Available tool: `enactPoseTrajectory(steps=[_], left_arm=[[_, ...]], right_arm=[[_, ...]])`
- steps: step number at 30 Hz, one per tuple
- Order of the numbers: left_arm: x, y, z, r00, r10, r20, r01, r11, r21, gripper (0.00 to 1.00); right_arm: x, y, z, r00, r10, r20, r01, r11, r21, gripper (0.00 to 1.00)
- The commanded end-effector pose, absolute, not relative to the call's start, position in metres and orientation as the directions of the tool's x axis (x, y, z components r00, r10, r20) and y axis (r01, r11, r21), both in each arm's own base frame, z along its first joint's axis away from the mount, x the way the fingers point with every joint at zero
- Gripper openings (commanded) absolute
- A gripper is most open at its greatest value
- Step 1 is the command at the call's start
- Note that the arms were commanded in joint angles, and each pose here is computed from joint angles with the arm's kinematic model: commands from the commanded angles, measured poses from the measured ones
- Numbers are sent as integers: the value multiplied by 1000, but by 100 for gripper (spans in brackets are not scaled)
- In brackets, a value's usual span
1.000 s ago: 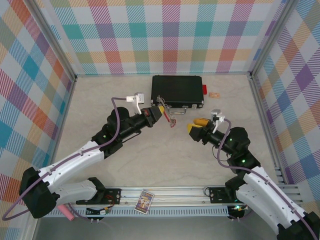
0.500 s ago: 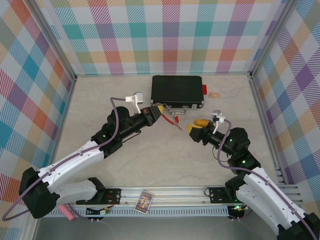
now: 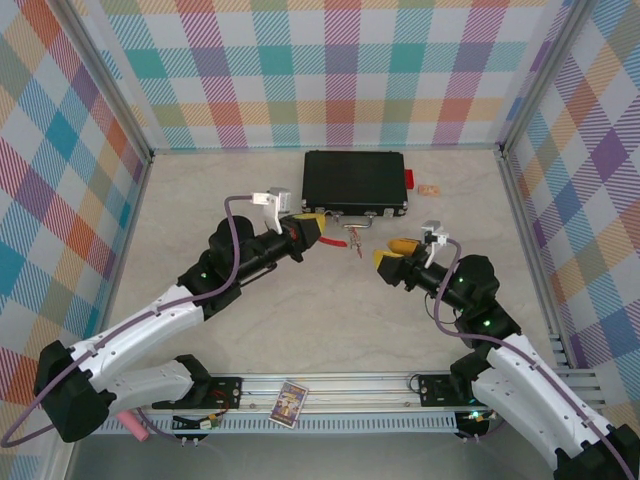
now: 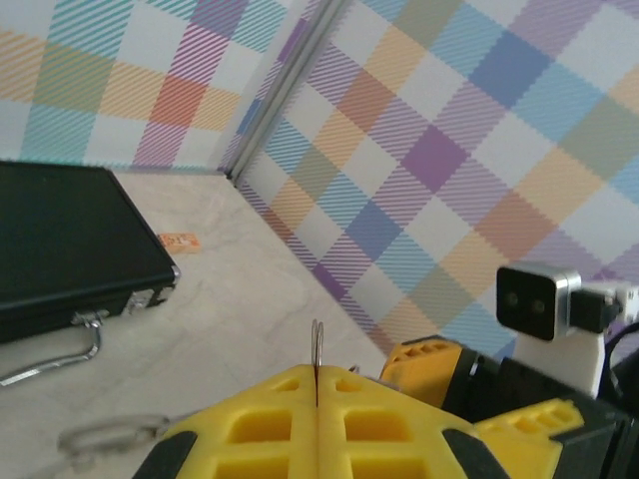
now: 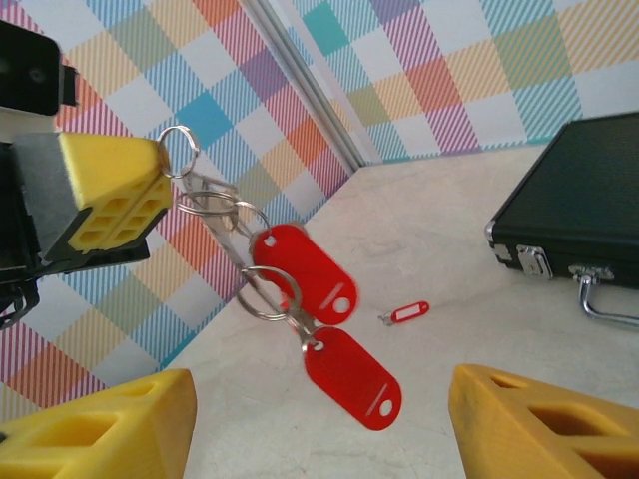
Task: Put the keys on the keyring
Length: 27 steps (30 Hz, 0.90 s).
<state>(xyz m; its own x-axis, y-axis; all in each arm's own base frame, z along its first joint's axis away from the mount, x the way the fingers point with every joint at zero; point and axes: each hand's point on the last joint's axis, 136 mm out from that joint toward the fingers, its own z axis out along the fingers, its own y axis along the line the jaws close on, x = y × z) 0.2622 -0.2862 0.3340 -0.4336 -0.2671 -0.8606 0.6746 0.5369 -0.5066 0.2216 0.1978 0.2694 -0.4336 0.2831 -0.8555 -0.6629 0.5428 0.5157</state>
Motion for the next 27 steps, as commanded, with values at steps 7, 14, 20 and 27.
enactPoseTrajectory(steps=[7,14,20,27], left_arm=[[240,-295,327,-326,-144,-934,813,462,-355,0],[235,-297,326,-333,-136,-933,826,436,-358,0],[235,-300,326,-344,-126,-930,826,430,-364,0],[234,-304,326,-358,-125,-925,832,407,-377,0]], right_arm=[[215,222,302,-416,156,-896,-775,455,439,47],[220,242,316,-417,98,-903,-828,368,423,41],[219,258,324,-431,61,-900,-865,256,431,34],[218,270,326,-455,31,-890,-876,165,454,27]])
